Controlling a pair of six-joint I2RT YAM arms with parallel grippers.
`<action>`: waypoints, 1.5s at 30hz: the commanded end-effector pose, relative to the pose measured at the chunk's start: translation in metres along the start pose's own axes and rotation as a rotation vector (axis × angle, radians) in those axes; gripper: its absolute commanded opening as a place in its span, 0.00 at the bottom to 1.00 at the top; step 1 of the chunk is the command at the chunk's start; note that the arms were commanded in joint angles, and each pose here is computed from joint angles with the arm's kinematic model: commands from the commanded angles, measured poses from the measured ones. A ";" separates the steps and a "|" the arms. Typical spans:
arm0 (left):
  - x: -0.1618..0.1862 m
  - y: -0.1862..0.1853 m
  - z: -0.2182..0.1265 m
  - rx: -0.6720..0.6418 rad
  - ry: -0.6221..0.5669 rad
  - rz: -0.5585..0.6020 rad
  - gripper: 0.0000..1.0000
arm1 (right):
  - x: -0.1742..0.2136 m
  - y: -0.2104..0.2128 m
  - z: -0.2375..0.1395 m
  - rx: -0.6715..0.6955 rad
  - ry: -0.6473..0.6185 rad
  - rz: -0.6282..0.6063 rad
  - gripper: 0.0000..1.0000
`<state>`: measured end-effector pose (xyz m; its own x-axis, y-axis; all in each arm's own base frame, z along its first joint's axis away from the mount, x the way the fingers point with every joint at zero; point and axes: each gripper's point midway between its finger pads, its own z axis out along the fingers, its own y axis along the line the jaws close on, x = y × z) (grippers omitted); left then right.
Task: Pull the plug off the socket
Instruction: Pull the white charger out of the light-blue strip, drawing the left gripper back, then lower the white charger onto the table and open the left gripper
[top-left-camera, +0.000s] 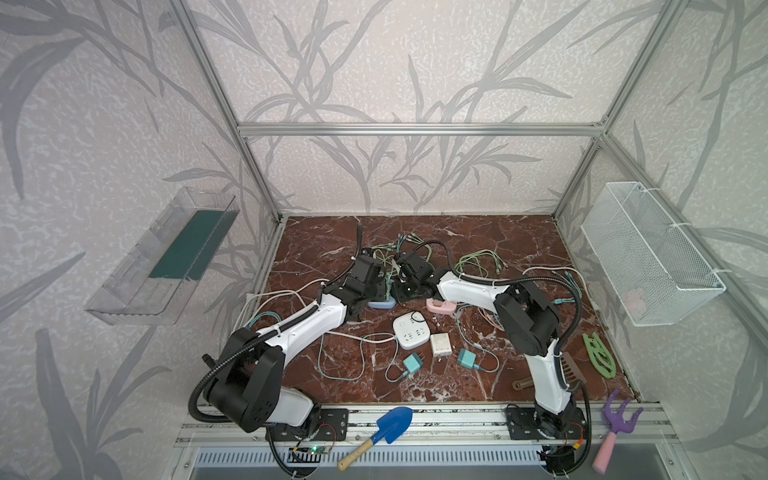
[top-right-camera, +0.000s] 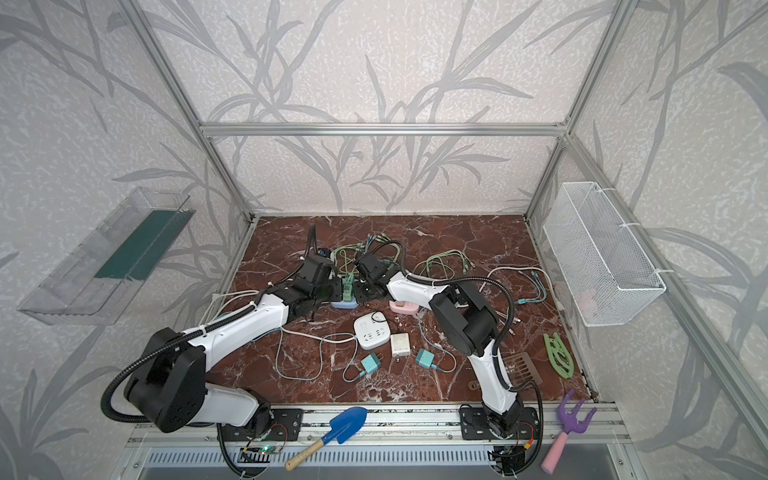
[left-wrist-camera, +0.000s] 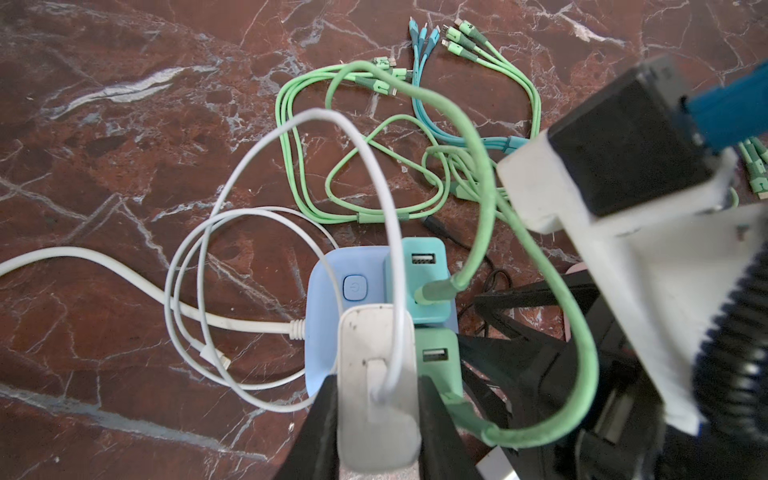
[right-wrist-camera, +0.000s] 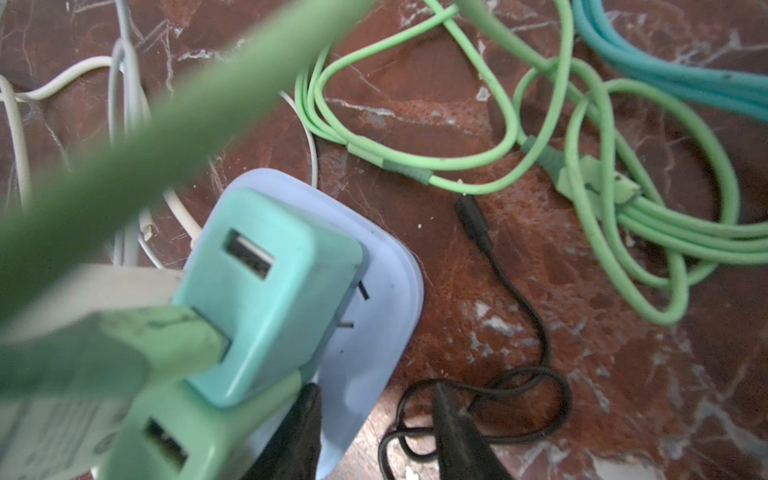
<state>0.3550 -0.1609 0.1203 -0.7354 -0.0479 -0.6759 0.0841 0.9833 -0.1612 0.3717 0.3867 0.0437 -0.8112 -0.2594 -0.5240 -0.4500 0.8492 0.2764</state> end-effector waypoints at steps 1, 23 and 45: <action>-0.023 -0.016 -0.010 0.064 -0.079 -0.021 0.23 | 0.071 -0.039 0.022 0.145 0.227 -0.022 0.45; 0.012 0.053 -0.046 -0.022 -0.091 -0.158 0.23 | 0.026 0.001 -0.006 -0.052 0.045 -0.093 0.52; 0.061 0.064 -0.026 0.179 0.045 -0.404 0.23 | 0.011 0.012 -0.034 -0.121 -0.114 -0.168 0.60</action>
<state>0.2971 -0.0909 0.0866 -0.7608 -0.3902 -0.5186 -0.1136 0.8668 -0.4855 0.3407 0.3718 0.0441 -0.7175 -0.3533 -0.6003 -0.5953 0.7585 0.2651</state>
